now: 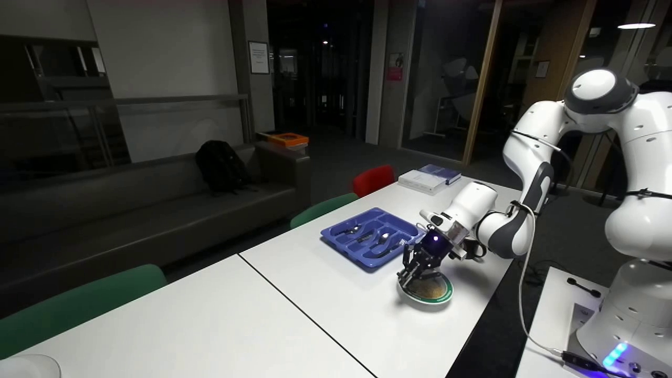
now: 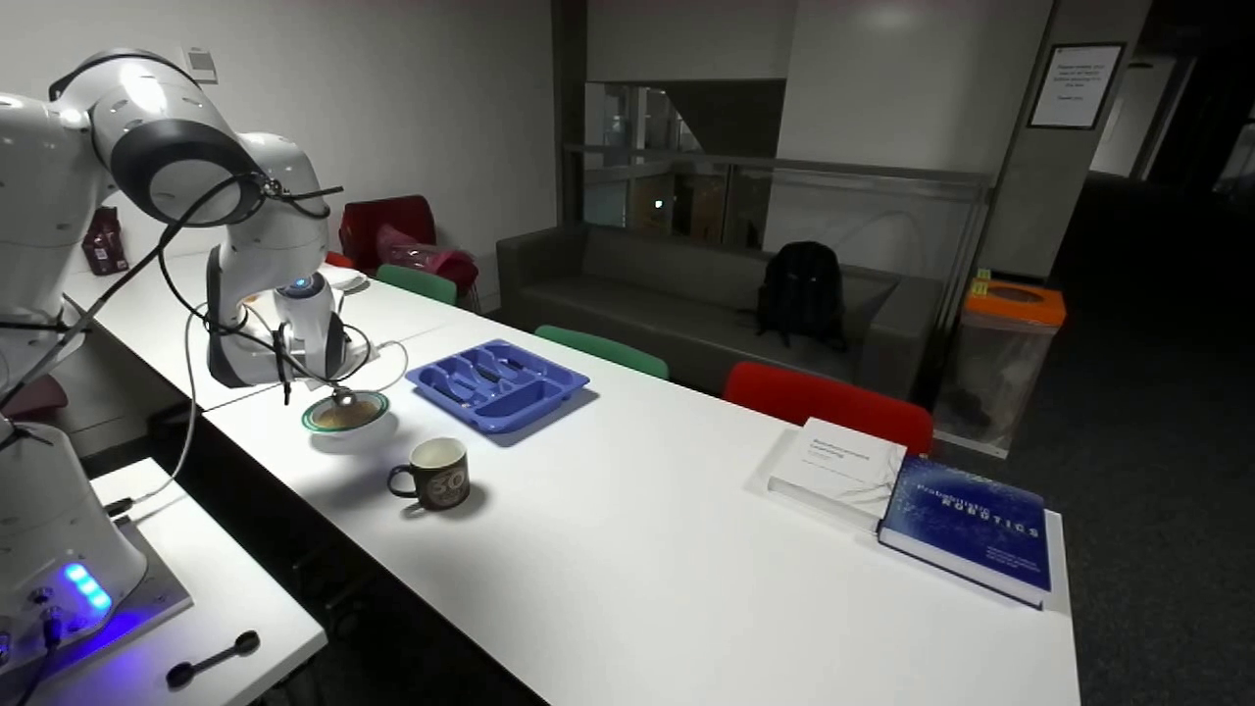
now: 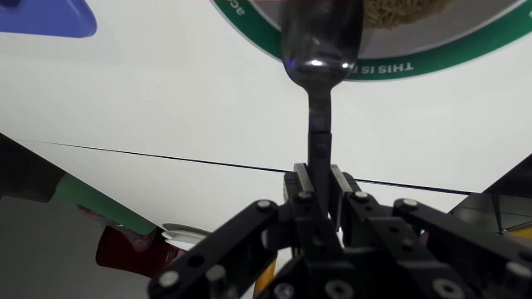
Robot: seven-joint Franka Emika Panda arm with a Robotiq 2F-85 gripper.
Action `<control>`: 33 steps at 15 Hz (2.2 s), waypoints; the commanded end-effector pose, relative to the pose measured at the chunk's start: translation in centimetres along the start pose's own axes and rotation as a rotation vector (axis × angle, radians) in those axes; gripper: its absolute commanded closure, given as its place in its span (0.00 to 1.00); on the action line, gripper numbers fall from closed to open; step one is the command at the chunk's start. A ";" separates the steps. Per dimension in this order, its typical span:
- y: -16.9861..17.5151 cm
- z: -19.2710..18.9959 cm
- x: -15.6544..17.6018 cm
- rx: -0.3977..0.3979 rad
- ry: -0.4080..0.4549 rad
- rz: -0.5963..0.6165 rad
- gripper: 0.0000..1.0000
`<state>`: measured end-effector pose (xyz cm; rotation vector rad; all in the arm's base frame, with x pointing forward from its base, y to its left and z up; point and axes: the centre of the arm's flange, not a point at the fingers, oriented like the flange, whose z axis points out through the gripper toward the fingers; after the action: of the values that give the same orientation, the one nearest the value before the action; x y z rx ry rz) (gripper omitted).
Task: Pick up a silver spoon from the blue tray, use the spoon to scoop up some contents from the bowl, place the contents back in the bowl, put the silver spoon back on the blue tray
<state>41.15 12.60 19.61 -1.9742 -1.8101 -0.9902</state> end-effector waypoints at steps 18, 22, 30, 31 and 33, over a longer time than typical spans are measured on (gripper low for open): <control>0.4 -1.4 -3.5 0.003 0.087 -0.026 0.97; 0.5 -1.5 -3.8 0.006 0.064 -0.023 0.97; 0.9 -0.6 -3.4 0.061 -0.048 0.006 0.97; 0.9 -0.5 -3.2 0.069 -0.059 0.007 0.97; 1.1 -0.2 -2.6 0.086 -0.085 0.003 0.97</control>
<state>40.92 10.71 16.96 -1.9719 -1.8635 -0.8945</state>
